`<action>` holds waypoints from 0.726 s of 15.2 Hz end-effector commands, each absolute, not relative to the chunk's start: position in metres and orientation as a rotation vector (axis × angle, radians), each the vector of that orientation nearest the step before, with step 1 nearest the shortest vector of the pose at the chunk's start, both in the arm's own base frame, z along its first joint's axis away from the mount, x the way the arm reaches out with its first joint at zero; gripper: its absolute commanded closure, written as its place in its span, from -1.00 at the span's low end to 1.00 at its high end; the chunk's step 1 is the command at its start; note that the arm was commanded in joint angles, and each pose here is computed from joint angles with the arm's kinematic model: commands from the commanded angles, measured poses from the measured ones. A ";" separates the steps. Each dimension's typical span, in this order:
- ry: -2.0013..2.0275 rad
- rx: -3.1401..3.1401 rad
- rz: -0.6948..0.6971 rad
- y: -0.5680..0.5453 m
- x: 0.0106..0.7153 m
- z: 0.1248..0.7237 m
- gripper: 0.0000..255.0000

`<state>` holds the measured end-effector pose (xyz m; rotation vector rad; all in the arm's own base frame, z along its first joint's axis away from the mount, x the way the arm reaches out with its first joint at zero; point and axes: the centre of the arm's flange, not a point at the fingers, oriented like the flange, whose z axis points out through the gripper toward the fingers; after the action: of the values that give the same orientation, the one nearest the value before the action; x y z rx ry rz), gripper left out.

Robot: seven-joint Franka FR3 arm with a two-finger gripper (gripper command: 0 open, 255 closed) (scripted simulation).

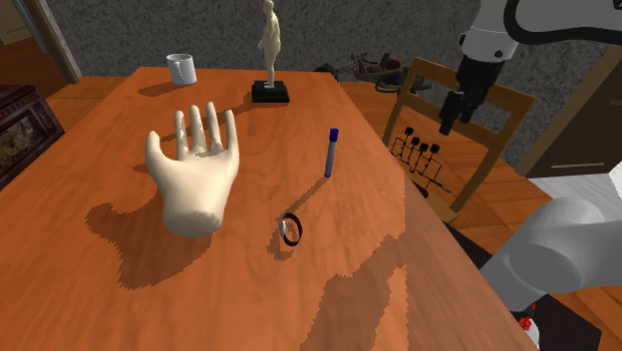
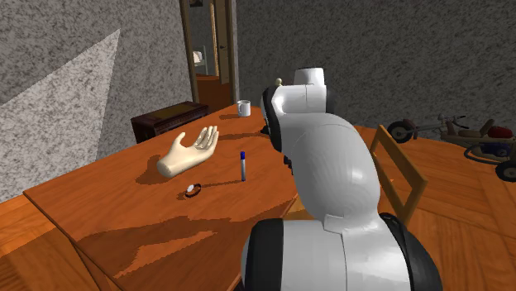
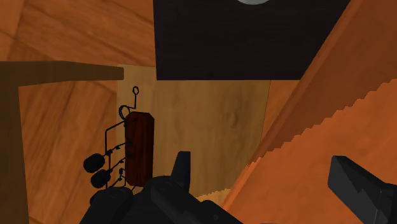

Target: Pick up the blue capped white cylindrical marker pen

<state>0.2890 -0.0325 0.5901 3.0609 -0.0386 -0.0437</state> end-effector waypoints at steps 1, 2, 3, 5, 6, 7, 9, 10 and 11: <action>-0.039 3.061 -0.044 -0.032 0.289 0.590 -1.00; -0.044 3.064 -0.042 -0.022 0.296 0.589 -1.00; -0.049 3.068 -0.040 -0.011 0.303 0.588 -1.00; -0.060 3.075 -0.036 0.010 0.316 0.586 -1.00; -0.065 3.079 -0.034 0.020 0.323 0.585 -1.00; -0.071 3.082 -0.032 0.031 0.330 0.584 -1.00; -0.082 3.089 -0.028 0.052 0.344 0.583 -1.00; -0.087 3.092 -0.025 0.062 0.351 0.582 -1.00; -0.093 3.096 -0.023 0.073 0.358 0.581 -1.00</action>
<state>0.3523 0.0608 0.5825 3.0910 -0.0849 -0.0257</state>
